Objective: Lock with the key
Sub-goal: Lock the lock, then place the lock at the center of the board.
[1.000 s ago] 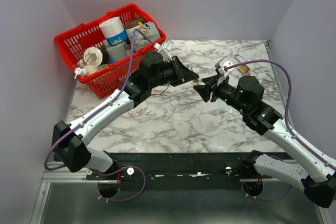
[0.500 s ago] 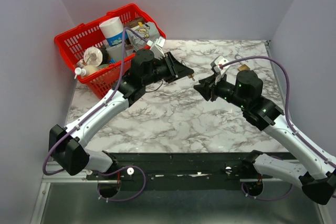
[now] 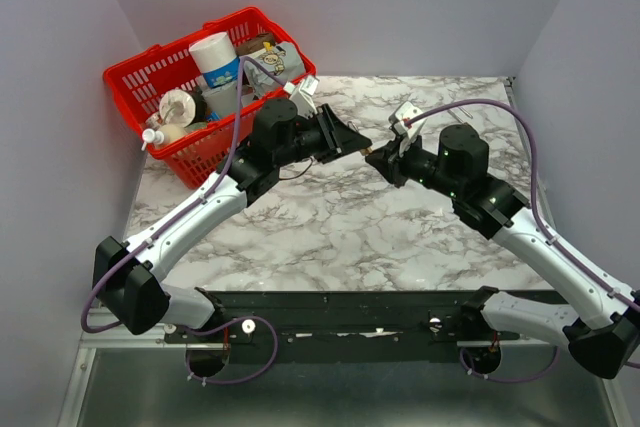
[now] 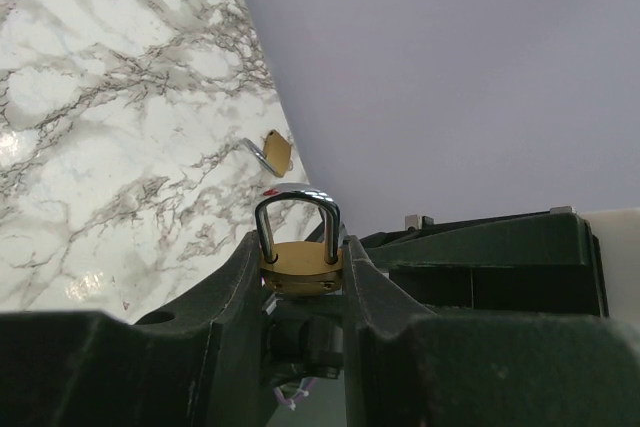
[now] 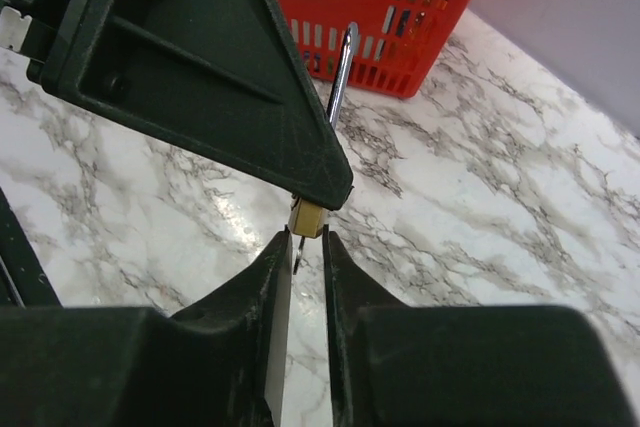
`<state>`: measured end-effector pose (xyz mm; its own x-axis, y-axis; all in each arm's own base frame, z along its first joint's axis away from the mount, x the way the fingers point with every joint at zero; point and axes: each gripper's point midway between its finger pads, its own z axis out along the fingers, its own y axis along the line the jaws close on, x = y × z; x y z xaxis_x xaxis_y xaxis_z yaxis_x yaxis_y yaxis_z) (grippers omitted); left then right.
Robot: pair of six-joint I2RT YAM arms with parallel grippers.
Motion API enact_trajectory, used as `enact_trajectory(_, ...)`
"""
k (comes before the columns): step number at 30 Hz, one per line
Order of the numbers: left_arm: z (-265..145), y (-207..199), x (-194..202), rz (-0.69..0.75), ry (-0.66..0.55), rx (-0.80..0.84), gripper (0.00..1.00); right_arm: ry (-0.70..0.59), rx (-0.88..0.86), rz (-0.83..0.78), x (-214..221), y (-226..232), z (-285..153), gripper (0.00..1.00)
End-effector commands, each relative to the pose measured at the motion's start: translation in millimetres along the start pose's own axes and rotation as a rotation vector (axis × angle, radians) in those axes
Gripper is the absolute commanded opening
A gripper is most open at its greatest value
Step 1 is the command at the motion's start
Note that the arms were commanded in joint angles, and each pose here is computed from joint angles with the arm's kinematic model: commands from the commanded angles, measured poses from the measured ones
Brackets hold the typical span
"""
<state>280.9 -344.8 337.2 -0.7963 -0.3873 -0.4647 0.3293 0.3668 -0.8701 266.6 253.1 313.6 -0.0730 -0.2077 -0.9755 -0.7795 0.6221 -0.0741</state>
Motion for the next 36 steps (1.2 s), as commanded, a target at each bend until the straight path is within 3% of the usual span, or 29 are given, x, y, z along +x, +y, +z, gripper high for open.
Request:
enact_trajectory(1, -8.7, -16.1, -2.1, 0.004, -0.018, 0.052, 0.0, -0.047, -0.008, -0.045, -15.3, -1.9, 1.8, 0.19)
enact_trajectory(5, -8.3, -15.3, -5.0, 0.004, -0.033, 0.044, 0.0, -0.054, -0.005, -0.055, -17.8, -2.3, 0.9, 0.01)
enact_trajectory(16, 6.3, 28.3, -52.1, -0.011, -0.168, -0.15, 0.0, -0.038, -0.022, -0.017, 2.0, 6.6, 0.2, 0.01)
enact_trajectory(22, 7.2, 28.5, -85.5, -0.007, -0.243, -0.159, 0.0, -0.016, -0.017, 0.043, 14.8, 10.2, -0.8, 0.01)
enact_trajectory(26, 5.1, 17.9, -96.0, 0.094, -0.255, -0.153, 0.0, -0.008, -0.023, 0.094, 21.8, 13.9, -2.5, 0.01)
enact_trajectory(29, -4.2, 24.4, -87.0, 0.293, -0.214, -0.211, 0.0, -0.008, 0.021, 0.171, 25.1, 10.4, -6.2, 0.01)
enact_trajectory(34, -33.4, 65.7, -61.6, 0.596, -0.048, -0.371, 0.0, -0.021, 0.138, 0.283, 26.8, -4.4, -19.2, 0.01)
enact_trajectory(36, -47.9, 82.2, -59.4, 0.629, -0.002, -0.47, 0.0, -0.027, 0.179, 0.317, 26.2, -10.2, -21.7, 0.01)
